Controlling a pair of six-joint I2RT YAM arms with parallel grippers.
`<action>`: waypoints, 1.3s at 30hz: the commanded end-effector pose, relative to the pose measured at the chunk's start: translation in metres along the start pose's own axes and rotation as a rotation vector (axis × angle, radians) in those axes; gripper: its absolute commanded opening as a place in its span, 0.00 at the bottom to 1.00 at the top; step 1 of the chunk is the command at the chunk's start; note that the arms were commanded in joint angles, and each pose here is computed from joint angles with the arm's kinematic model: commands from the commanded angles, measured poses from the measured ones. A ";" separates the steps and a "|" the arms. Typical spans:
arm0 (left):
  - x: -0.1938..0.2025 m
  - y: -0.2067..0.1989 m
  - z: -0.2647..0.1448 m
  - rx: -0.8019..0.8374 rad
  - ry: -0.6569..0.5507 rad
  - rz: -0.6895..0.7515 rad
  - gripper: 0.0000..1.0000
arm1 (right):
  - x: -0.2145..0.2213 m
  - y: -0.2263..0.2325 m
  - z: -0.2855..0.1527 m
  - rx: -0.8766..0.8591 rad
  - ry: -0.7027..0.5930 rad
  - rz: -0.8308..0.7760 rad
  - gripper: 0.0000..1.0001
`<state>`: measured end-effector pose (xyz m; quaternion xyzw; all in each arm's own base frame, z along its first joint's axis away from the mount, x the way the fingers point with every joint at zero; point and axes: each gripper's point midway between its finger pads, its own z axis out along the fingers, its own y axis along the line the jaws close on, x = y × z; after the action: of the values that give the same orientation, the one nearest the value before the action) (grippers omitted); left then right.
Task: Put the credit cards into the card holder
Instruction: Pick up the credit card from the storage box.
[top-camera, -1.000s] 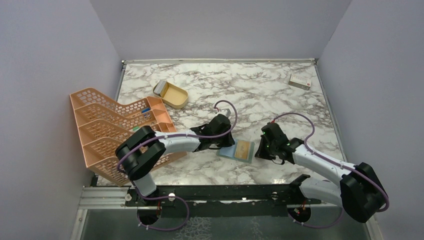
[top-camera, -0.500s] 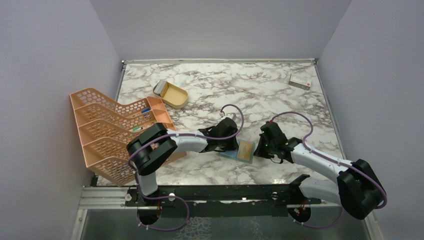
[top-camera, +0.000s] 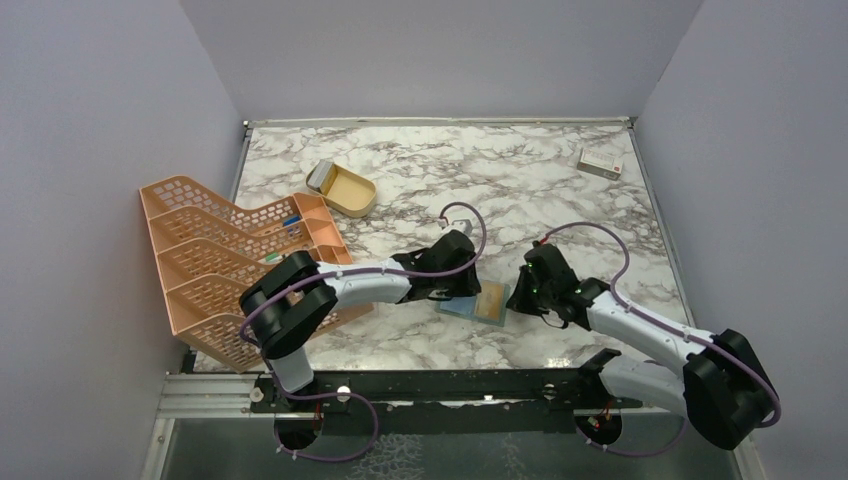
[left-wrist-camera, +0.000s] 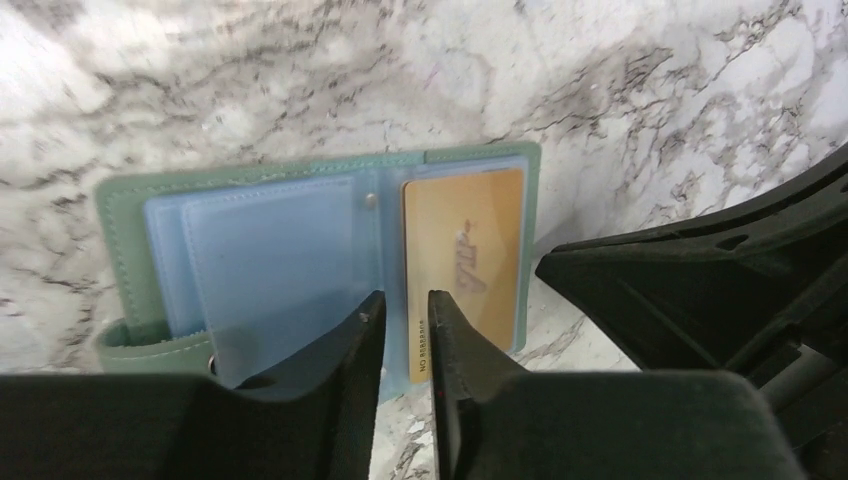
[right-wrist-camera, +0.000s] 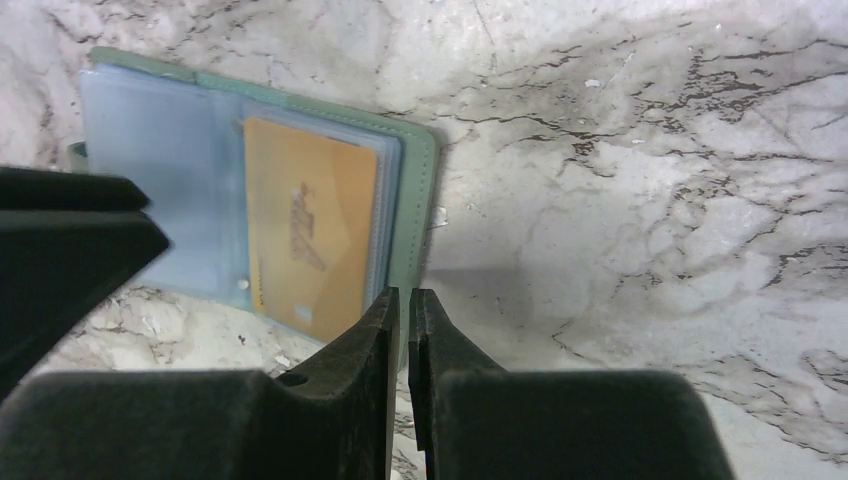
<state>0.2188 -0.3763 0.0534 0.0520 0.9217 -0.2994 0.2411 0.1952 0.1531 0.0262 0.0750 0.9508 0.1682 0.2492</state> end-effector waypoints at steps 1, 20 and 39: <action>-0.052 -0.014 -0.034 -0.071 -0.128 0.136 0.35 | -0.008 0.015 -0.014 -0.059 -0.013 -0.041 0.11; -0.250 0.156 -0.114 -0.766 -0.287 0.435 0.61 | -0.060 0.093 -0.109 -0.447 -0.231 -0.300 0.39; -0.335 0.319 -0.132 -1.075 -0.208 0.384 0.53 | -0.073 0.085 -0.083 -0.318 -0.190 -0.350 0.38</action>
<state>0.5231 -0.0440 0.1353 0.0640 0.8924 0.2473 0.3720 0.2152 0.1936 0.1532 -0.1050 0.8835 0.2771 0.3627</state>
